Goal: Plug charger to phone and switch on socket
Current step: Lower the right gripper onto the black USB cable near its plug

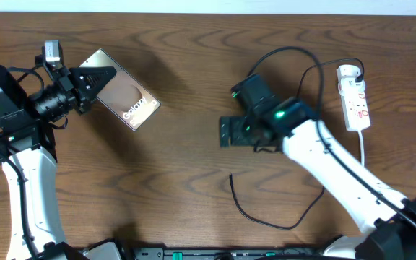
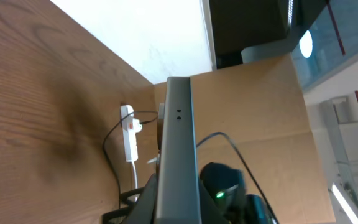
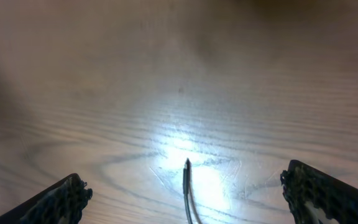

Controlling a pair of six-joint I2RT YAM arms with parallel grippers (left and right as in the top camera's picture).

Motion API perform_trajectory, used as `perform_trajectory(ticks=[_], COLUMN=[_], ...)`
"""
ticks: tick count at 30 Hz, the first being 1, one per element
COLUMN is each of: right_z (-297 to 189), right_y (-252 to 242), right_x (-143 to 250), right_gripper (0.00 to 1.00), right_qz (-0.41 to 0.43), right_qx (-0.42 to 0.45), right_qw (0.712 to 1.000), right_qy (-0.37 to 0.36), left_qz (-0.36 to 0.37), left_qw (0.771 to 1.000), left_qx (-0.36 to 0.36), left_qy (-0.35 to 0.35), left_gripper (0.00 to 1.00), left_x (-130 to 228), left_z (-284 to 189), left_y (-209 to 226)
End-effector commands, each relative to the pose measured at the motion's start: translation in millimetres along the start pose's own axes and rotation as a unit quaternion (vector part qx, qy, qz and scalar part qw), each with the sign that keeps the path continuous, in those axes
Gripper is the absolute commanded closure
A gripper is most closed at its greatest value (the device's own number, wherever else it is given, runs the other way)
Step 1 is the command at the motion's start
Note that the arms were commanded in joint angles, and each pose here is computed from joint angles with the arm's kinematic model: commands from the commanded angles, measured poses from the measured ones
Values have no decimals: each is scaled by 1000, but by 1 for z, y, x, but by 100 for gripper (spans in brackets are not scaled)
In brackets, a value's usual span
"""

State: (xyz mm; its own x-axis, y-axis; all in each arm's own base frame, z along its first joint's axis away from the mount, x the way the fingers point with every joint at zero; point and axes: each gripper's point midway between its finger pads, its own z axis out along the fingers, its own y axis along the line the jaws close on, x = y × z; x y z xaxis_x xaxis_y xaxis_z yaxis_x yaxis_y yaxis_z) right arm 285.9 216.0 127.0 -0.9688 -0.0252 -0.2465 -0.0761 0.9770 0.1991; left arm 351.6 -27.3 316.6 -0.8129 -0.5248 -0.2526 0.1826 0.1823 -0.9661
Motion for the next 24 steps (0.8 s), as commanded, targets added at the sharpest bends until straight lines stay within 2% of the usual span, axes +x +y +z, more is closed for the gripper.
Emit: perform_trajectory(ticks=[1, 7, 11, 14, 24], right_z=[27, 64, 81, 87, 94], right_y=[-11, -27, -34, -35, -17], right_x=[21, 47, 64, 81, 104], right_gripper=[1, 3, 4, 11, 12], right_qz=[9, 79, 92, 107, 85], right_qx=[53, 86, 95, 105, 98], right_qw=[998, 992, 990, 986, 989], right_qy=[16, 42, 58, 67, 69], left_qz=[28, 38, 32, 36, 54], left_qw=[999, 998, 998, 998, 997], left_qx=[19, 28, 28, 27, 30], left_qy=[26, 41, 41, 41, 44], left_gripper=[92, 93, 93, 93, 93], left_x=[7, 15, 18, 20, 21], left_z=[-1, -1, -1, -1, -1], left_y=[-11, -8, -2, 2, 3])
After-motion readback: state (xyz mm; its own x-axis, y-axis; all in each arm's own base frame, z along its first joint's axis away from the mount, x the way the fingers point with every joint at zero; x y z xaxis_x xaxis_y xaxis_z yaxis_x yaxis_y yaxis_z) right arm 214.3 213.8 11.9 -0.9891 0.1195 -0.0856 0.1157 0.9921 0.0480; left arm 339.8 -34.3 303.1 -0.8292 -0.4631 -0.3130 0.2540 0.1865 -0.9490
